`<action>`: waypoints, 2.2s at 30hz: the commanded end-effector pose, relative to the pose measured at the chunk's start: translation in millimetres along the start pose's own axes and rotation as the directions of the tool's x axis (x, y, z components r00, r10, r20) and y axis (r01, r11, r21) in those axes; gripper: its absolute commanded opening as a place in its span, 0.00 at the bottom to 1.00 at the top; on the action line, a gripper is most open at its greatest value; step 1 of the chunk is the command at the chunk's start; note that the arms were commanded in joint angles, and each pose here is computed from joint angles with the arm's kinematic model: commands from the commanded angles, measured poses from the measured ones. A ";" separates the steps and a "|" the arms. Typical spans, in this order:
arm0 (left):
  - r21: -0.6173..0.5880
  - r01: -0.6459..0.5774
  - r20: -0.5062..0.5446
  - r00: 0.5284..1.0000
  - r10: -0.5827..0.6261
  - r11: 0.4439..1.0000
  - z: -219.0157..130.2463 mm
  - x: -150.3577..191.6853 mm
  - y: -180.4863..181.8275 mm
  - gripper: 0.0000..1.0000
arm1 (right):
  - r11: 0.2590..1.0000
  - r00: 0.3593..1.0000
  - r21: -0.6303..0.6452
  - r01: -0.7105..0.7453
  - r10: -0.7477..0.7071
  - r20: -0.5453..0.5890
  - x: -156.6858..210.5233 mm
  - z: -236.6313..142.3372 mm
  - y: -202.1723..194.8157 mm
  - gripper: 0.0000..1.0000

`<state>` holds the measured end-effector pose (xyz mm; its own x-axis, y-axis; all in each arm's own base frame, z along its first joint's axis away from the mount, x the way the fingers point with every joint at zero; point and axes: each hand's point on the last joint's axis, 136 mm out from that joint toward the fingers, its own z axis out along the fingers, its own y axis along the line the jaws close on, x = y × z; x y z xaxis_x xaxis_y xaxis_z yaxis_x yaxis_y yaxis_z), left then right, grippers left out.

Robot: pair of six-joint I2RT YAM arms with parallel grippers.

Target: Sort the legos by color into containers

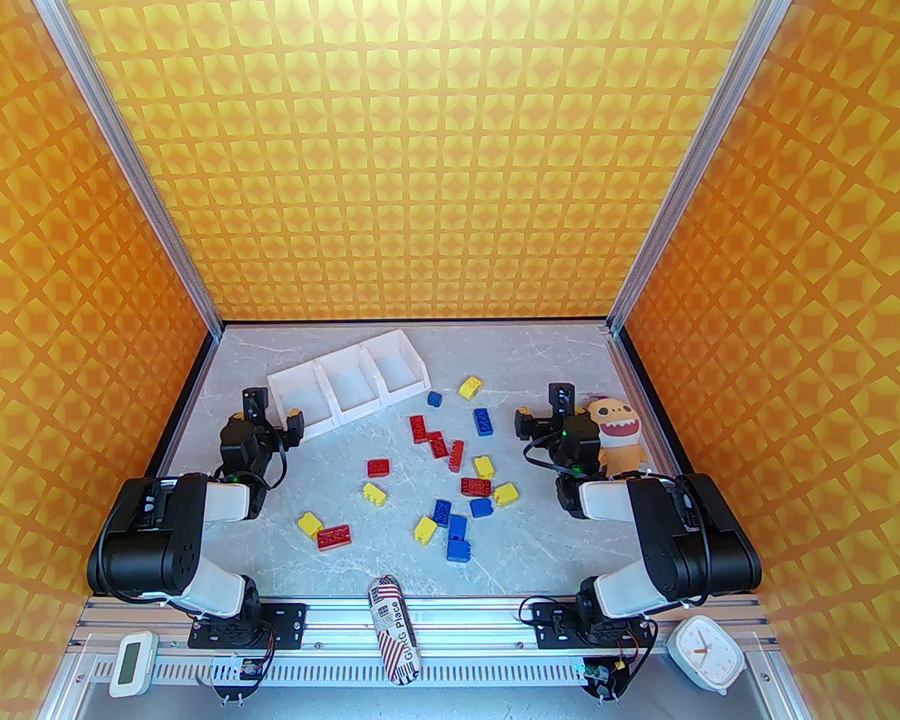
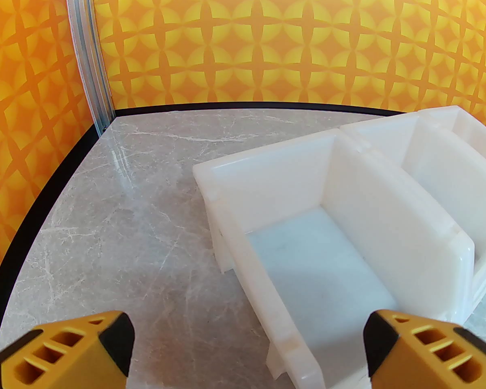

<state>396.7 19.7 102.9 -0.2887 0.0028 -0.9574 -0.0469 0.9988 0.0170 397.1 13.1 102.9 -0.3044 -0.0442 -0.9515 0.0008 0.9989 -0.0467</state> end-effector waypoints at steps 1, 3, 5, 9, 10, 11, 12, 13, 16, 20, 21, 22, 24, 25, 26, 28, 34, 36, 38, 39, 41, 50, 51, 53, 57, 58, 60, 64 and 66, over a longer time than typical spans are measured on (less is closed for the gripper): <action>-0.012 0.002 0.015 1.000 -0.002 1.000 2.7 -6.2 4.1 0.99 | 1.000 1.000 -0.015 0.012 -0.011 0.015 -8.1 1.4 3.4 0.98; -0.011 0.002 0.015 1.000 -0.002 1.000 2.8 -6.0 4.0 0.99 | 1.000 1.000 -0.015 0.011 -0.011 0.016 -8.8 1.5 3.4 0.98; -0.012 0.003 0.015 1.000 -0.002 1.000 2.8 -6.0 4.5 0.99 | 1.000 1.000 -0.016 0.011 -0.011 0.015 -8.3 1.5 3.5 0.98; -0.012 0.002 0.015 1.000 -0.002 1.000 2.8 -6.0 4.3 0.99 | 1.000 1.000 -0.015 0.010 -0.010 0.016 -8.6 1.4 3.4 0.98; -0.011 0.002 0.017 1.000 -0.002 1.000 2.9 -6.9 4.1 0.99 | 1.000 1.000 -0.015 0.011 -0.011 0.016 -8.4 1.4 3.4 0.99; -0.012 0.002 0.016 1.000 -0.002 1.000 2.9 -6.4 4.2 0.99 | 1.000 1.000 -0.015 0.011 -0.011 0.016 -8.6 1.4 3.5 0.98; -0.011 0.003 0.016 1.000 -0.003 1.000 2.9 -6.7 4.1 0.99 | 1.000 1.000 -0.015 0.011 -0.011 0.015 -8.2 1.4 3.5 0.98; -0.011 0.002 0.015 1.000 -0.001 1.000 2.8 -6.0 4.1 0.99 | 1.000 1.000 -0.016 0.012 -0.011 0.016 -8.5 1.5 3.6 0.99; -0.011 0.002 0.015 1.000 -0.002 1.000 2.8 -6.1 3.9 0.99 | 1.000 1.000 -0.015 0.012 -0.012 0.016 -8.4 1.5 3.4 0.98; -0.012 0.002 0.014 1.000 -0.002 1.000 2.8 -5.7 4.2 0.99 | 1.000 1.000 -0.015 0.011 -0.011 0.017 -9.0 1.6 3.5 0.98; -0.011 0.003 0.016 1.000 -0.002 1.000 3.0 -6.5 4.2 0.99 | 1.000 1.000 -0.015 0.010 -0.010 0.016 -8.6 1.4 3.3 0.98; -0.012 0.003 0.016 1.000 -0.002 1.000 2.9 -6.5 4.4 0.99 | 1.000 1.000 -0.015 0.012 -0.012 0.017 -8.7 1.3 3.4 0.98; -0.010 0.002 0.015 1.000 -0.002 1.000 2.8 -6.1 3.9 0.99 | 1.000 1.000 -0.015 0.011 -0.011 0.016 -8.6 1.3 3.5 0.99; -0.011 0.002 0.015 1.000 -0.002 1.000 2.9 -6.3 4.1 0.99 | 1.000 1.000 -0.017 0.011 -0.011 0.017 -8.9 1.4 4.1 0.99; -0.010 0.002 0.016 1.000 -0.002 1.000 2.9 -6.7 3.9 0.99 | 1.000 1.000 -0.015 0.011 -0.011 0.017 -8.9 1.3 3.4 0.99; -0.011 0.002 0.016 1.000 -0.002 1.000 2.9 -6.6 4.1 0.99 | 1.000 1.000 -0.016 0.012 -0.012 0.017 -9.1 1.4 3.5 0.98; -0.012 0.002 0.016 1.000 -0.002 1.000 2.7 -6.6 4.2 0.99 | 1.000 1.000 -0.015 0.011 -0.011 0.016 -8.7 1.6 3.5 0.99; -0.031 0.006 0.010 1.000 -0.006 1.000 2.9 -8.7 6.8 0.99 | 1.000 1.000 0.012 0.006 -0.006 0.019 -13.6 2.3 -0.7 0.99; -0.062 0.018 0.003 1.000 -0.017 0.998 0.5 -16.2 12.1 0.99 | 0.997 1.000 0.075 -0.014 0.014 -0.004 -22.1 1.0 -12.1 0.98; -0.075 0.019 -0.016 1.000 -0.021 0.997 -1.6 -20.3 14.4 0.99 | 0.995 0.999 0.098 -0.021 0.023 -0.025 -26.0 0.4 -16.1 0.98; -0.088 0.026 -0.034 0.999 -0.029 0.996 -7.8 -34.5 16.5 0.99 | 0.995 0.999 0.096 -0.013 0.017 -0.046 -39.2 -1.2 -16.3 0.99; -0.095 0.140 0.159 0.980 -0.124 0.986 -76.0 -157.5 6.2 0.99 | 0.991 1.000 0.133 -0.030 0.029 0.008 -124.1 -31.4 -8.1 0.98; -0.086 0.119 0.165 0.981 -0.104 0.989 -82.0 -171.5 -0.2 0.99 | 0.992 0.999 0.120 -0.045 0.043 0.021 -133.3 -35.8 -4.6 0.99; -0.076 0.085 0.178 0.982 -0.070 0.993 -96.4 -204.4 -14.3 0.99 | 0.991 0.995 0.088 -0.096 0.093 0.035 -153.5 -45.5 1.9 0.98; -0.068 0.157 0.169 0.975 -0.144 0.985 -115.8 -246.6 -30.2 0.99 | 0.989 0.989 0.027 -0.146 0.147 -0.012 -177.2 -57.3 15.1 0.98; -0.056 0.190 0.144 0.973 -0.180 0.980 -117.3 -251.9 -34.1 0.99 | 0.990 0.990 0.003 -0.140 0.140 -0.032 -181.2 -59.4 21.6 0.98; -0.030 0.182 0.087 0.980 -0.179 0.983 -117.2 -253.7 -48.6 0.99 | 0.991 0.991 -0.036 -0.127 0.125 -0.055 -188.6 -62.6 32.4 0.98; 0.017 0.122 -0.019 0.992 -0.122 0.992 -109.8 -245.3 -79.2 0.99 | 0.989 0.987 -0.102 -0.109 0.096 -0.129 -186.3 -62.8 51.3 0.97; 0.021 0.105 -0.075 0.992 -0.104 0.994 -105.7 -237.8 -86.9 0.99 | 0.988 0.982 -0.110 -0.110 0.091 -0.167 -182.6 -59.3 55.9 0.95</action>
<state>370.5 -68.4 406.5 -0.1554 -0.1476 -0.9768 -0.0232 0.9890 -0.1458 401.4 67.5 323.4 -0.3113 0.0630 -0.9482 -0.0396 0.9961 0.0792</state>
